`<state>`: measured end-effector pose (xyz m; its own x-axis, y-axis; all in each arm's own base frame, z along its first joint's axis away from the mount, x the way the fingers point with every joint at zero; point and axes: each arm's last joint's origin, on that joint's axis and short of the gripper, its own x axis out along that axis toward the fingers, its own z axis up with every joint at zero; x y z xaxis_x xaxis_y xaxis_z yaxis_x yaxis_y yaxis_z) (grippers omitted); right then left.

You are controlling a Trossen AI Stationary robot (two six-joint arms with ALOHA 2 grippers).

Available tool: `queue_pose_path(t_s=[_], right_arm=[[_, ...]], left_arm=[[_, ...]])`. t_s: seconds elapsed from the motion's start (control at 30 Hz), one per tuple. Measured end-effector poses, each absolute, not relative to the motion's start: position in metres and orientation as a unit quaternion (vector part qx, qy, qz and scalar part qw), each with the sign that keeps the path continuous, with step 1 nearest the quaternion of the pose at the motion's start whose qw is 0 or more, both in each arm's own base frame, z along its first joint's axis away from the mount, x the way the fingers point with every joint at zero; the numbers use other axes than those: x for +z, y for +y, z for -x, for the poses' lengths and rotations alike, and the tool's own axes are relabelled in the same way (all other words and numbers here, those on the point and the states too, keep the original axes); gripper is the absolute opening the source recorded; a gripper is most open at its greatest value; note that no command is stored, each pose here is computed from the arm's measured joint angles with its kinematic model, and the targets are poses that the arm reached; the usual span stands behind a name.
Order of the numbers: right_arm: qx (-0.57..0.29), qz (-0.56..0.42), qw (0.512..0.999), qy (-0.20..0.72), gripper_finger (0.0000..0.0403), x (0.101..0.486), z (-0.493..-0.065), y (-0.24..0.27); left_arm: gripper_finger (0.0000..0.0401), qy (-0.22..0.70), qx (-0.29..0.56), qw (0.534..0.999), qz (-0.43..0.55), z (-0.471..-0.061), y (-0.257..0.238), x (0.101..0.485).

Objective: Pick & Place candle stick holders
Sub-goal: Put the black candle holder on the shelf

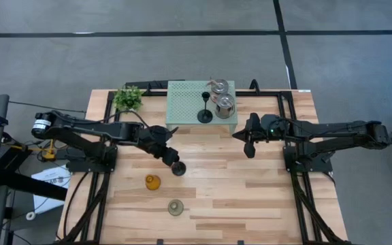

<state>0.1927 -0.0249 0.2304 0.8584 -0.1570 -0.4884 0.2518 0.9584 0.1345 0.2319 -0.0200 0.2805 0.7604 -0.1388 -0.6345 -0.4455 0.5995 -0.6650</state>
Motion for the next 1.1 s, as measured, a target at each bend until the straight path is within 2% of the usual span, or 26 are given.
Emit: queue_pose_path(t_s=[0.13, 0.3, 0.6, 0.73, 0.93, 1.1], right_arm=[[-0.107, -0.097, 0.959, 0.244, 0.0, 0.23, -0.193, -0.025], [-0.107, -0.097, 0.959, 0.244, 0.0, 0.23, -0.193, -0.025], [-0.106, -0.097, 0.959, 0.244, 0.0, 0.23, -0.193, -0.025], [-0.106, -0.097, 0.959, 0.245, 0.0, 0.23, -0.193, -0.025], [-0.106, -0.094, 0.957, 0.252, 0.0, 0.229, -0.192, -0.025], [-0.107, -0.093, 0.954, 0.263, 0.0, 0.227, -0.191, -0.025]], left_arm=[[0.007, 0.329, 0.091, 0.831, 0.438, -0.229, -0.02, 0.283], [0.0013, 0.315, 0.09, 0.837, 0.439, -0.223, -0.019, 0.288], [0.001, 0.306, 0.093, 0.838, 0.443, -0.221, -0.018, 0.298], [0.001, 0.309, 0.106, 0.841, 0.432, -0.215, -0.011, 0.33], [0.001, 0.32, 0.165, 0.842, 0.402, -0.186, 0.002, 0.391], [0.001, 0.265, 0.179, 0.866, 0.384, -0.175, 0.01, 0.443]])
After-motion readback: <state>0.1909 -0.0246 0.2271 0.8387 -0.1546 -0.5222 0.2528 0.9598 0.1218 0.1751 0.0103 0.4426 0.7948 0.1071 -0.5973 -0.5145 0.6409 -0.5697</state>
